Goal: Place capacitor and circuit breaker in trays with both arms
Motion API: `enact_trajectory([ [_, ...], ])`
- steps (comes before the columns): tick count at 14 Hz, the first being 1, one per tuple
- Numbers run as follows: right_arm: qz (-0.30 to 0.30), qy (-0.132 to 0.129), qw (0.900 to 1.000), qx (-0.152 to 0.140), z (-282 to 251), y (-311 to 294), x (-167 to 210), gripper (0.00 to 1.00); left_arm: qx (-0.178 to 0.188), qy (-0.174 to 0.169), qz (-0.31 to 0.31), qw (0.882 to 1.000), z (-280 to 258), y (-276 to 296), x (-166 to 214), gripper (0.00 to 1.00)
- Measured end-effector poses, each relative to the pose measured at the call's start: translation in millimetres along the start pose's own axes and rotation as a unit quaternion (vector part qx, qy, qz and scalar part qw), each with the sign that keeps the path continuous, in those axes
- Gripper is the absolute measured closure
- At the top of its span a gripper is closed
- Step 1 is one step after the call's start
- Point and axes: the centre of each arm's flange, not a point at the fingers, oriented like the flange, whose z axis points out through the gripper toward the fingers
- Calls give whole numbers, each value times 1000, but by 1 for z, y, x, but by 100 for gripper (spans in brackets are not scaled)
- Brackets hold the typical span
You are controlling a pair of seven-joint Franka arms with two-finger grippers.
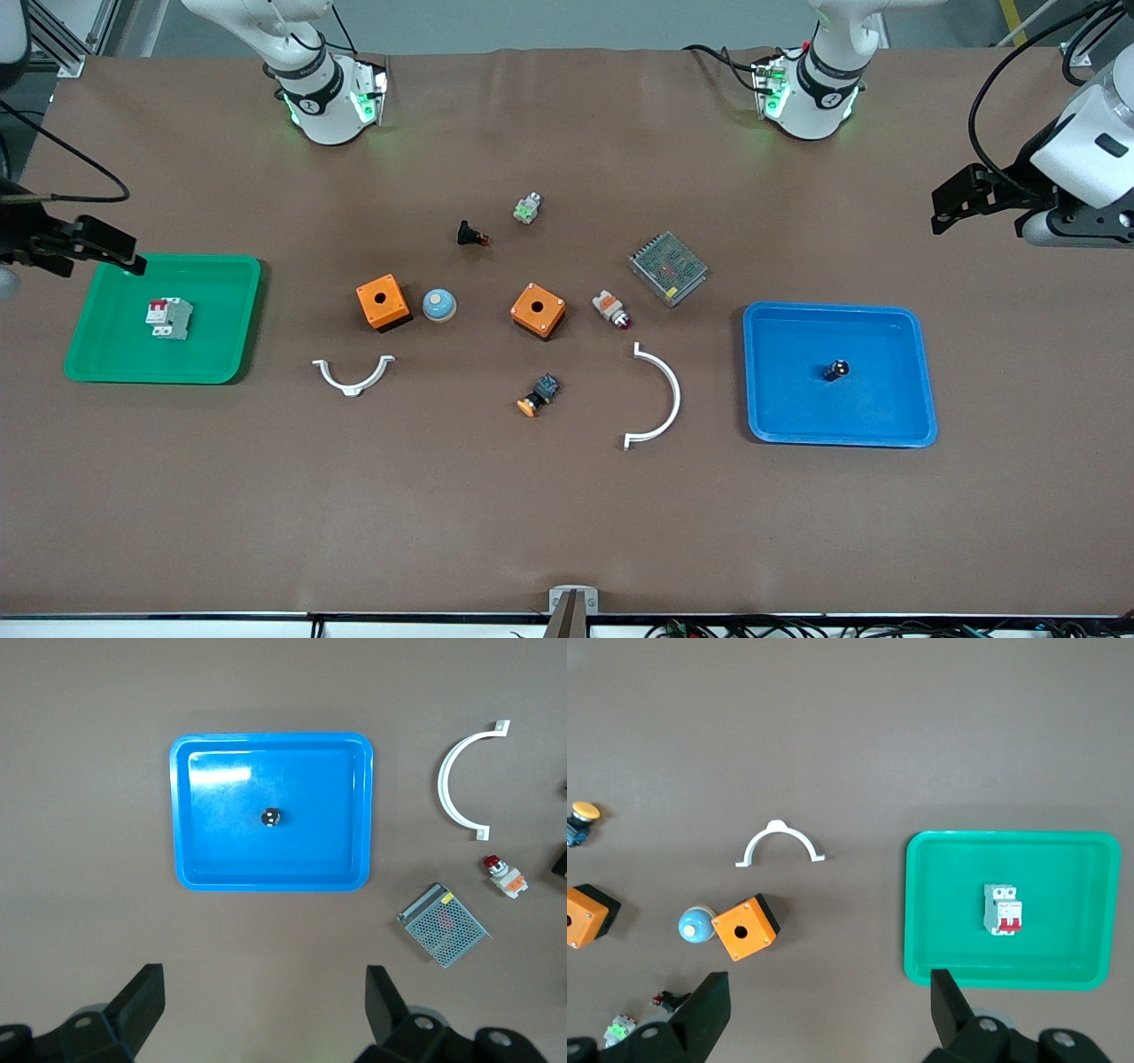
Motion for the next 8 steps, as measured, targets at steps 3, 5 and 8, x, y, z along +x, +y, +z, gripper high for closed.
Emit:
enact_trajectory([
  [3, 0, 9, 1000, -17, -9, 3, 0, 0, 0, 0, -4, 1000, 0, -2, 0, 0],
  [5, -1, 13, 1000, -21, -14, 4, 0, 0, 0, 1, -5, 1000, -1, -4, 0, 0],
  [8, 1, 22, 1000, -22, -30, 5, -2, 0, 0, 1, -6, 1000, -1, -5, 0, 0],
])
